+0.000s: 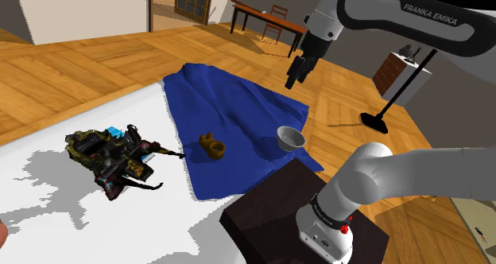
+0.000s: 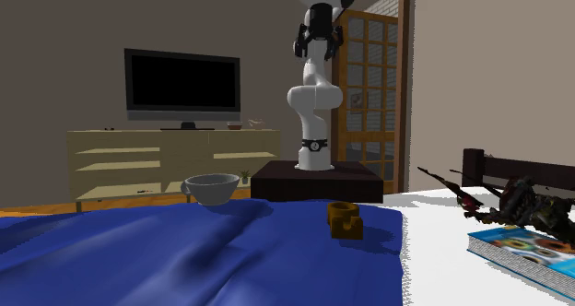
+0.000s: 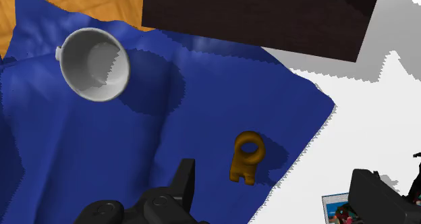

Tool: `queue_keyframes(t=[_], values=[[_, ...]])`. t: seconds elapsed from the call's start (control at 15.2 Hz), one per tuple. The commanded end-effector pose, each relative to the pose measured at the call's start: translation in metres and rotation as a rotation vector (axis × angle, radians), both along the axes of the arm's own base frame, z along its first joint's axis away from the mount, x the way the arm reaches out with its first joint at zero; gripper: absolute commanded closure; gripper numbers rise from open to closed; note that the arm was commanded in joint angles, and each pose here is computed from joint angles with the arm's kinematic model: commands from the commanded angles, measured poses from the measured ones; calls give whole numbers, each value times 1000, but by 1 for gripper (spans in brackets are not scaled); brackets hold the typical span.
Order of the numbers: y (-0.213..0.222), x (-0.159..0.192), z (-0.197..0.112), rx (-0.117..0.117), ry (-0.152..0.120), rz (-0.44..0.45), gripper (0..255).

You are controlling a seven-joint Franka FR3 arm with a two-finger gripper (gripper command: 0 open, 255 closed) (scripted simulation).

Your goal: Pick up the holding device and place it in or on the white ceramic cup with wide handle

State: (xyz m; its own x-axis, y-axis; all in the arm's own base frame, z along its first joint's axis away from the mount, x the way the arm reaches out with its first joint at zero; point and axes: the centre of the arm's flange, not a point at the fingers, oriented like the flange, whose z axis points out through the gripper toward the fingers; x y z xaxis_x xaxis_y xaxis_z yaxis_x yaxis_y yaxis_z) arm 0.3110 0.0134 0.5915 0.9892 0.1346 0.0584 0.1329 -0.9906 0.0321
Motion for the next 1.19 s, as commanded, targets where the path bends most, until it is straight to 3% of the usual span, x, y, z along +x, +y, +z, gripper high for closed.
queue_keyframes(t=[0.0,1.12], values=[[0,0,0,0,0,0,0],[24,136,-187,26,99,-84,0]])
